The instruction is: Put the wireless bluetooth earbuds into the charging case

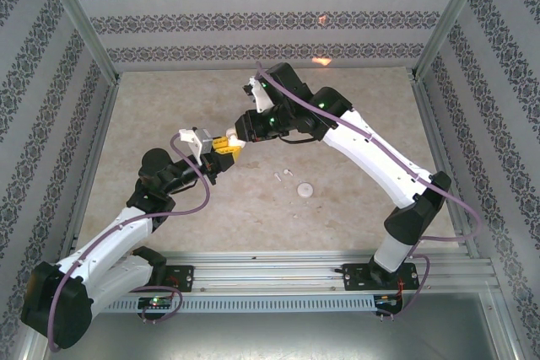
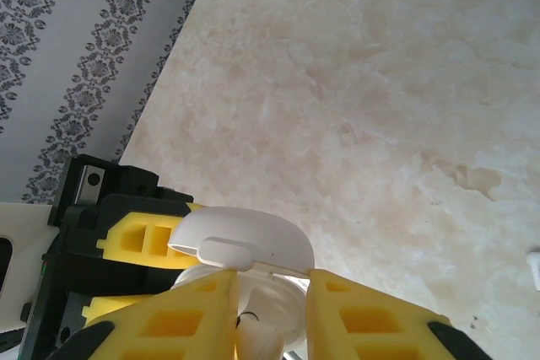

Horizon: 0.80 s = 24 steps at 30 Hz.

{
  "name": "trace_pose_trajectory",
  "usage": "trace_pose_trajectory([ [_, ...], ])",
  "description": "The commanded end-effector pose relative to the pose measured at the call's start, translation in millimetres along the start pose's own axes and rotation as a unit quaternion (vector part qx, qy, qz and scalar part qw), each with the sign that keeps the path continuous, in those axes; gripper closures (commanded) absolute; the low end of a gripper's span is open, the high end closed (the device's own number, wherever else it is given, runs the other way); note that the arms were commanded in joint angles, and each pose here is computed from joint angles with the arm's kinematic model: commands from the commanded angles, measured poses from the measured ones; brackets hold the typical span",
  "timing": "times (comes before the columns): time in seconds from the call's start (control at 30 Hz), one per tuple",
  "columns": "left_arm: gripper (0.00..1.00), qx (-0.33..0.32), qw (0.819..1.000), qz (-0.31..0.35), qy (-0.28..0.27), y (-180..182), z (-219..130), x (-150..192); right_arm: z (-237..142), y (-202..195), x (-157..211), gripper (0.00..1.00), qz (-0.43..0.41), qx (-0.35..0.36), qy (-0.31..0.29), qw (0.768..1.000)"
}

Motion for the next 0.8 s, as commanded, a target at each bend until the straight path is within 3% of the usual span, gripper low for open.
trace_pose_trajectory([
  [0.0, 1.00, -0.014, 0.999, 0.021, -0.021, 1, 0, -15, -2, 4, 3, 0.76, -0.012, -0.009, 0.018, 1.000],
  [0.67, 1.00, -0.031, 0.999, 0.019, -0.006, 4, -2, -5, -18, 0, -12, 0.75, -0.007, -0.031, -0.007, 0.999],
  [0.77, 1.00, -0.030, 0.999, 0.019, -0.007, 4, -2, -5, -15, 0, -11, 0.66, -0.008, -0.043, -0.005, 0.999],
])
Point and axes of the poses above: each hand's point on the last joint's axis, 136 mm out from that joint toward the fingers, its own z axis out along the fingers, its own y axis along the line the jaws close on, x = y × z, the point moved 7 cm from there along -z, back along the fingers, and after that the axes turned 5 degrees about z, right-handed, at the moved point
